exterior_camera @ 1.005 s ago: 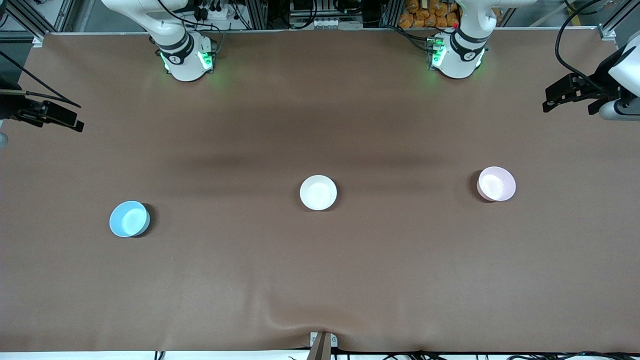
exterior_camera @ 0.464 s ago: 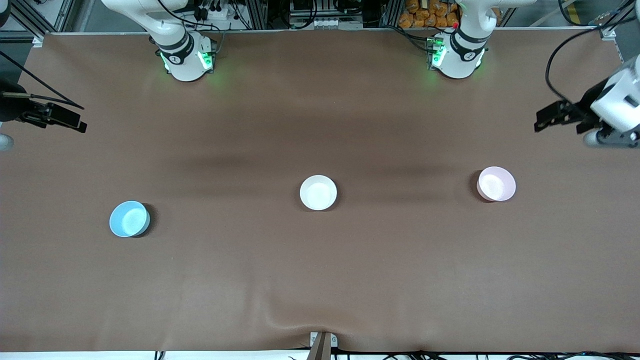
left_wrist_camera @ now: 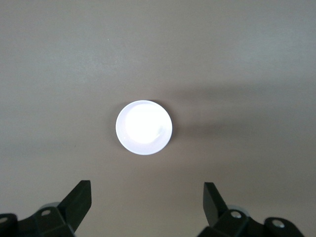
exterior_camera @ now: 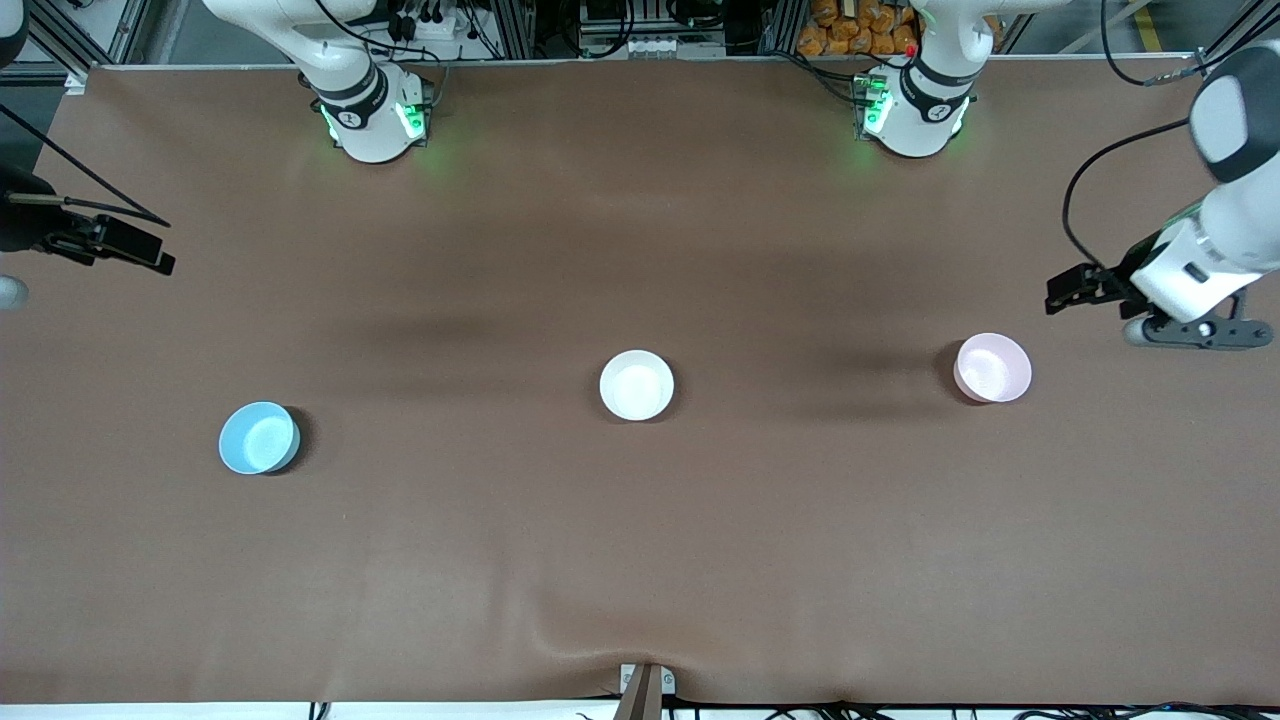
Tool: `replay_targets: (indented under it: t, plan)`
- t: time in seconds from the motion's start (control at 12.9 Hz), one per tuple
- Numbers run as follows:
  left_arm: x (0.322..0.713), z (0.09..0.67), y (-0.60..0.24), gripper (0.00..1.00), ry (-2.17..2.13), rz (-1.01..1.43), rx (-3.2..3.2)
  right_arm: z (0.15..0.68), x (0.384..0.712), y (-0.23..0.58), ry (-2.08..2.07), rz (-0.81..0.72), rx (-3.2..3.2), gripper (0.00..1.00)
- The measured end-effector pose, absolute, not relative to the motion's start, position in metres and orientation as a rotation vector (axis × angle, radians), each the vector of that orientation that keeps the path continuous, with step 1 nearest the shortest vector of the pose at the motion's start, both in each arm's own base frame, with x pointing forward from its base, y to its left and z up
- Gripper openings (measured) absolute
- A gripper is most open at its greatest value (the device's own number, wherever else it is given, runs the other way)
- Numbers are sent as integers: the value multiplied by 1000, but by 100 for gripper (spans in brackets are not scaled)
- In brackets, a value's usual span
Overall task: Stack pink and blue bowls on white bowl
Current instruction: 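Reach the left gripper down to the rim of the pink bowl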
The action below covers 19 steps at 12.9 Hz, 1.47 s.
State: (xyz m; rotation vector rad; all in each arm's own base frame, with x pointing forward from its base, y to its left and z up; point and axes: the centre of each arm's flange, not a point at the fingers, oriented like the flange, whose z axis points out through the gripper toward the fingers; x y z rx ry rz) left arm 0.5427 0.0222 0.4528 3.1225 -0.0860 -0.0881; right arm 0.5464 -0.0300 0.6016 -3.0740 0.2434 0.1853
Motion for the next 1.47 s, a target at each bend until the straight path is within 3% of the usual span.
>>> replay_targets:
  t: [1.08, 1.24, 1.47]
  plan:
    - [558, 251, 98, 100, -255, -2, 3129, 564, 553, -32, 253, 253, -3072, 100]
    - [557, 239, 96, 96, -261, -7, 3128, 556, 553, -33, 257, 266, -3070, 100]
    - [551, 226, 95, 81, -259, -42, 3121, 540, 555, -33, 261, 282, -3070, 100]
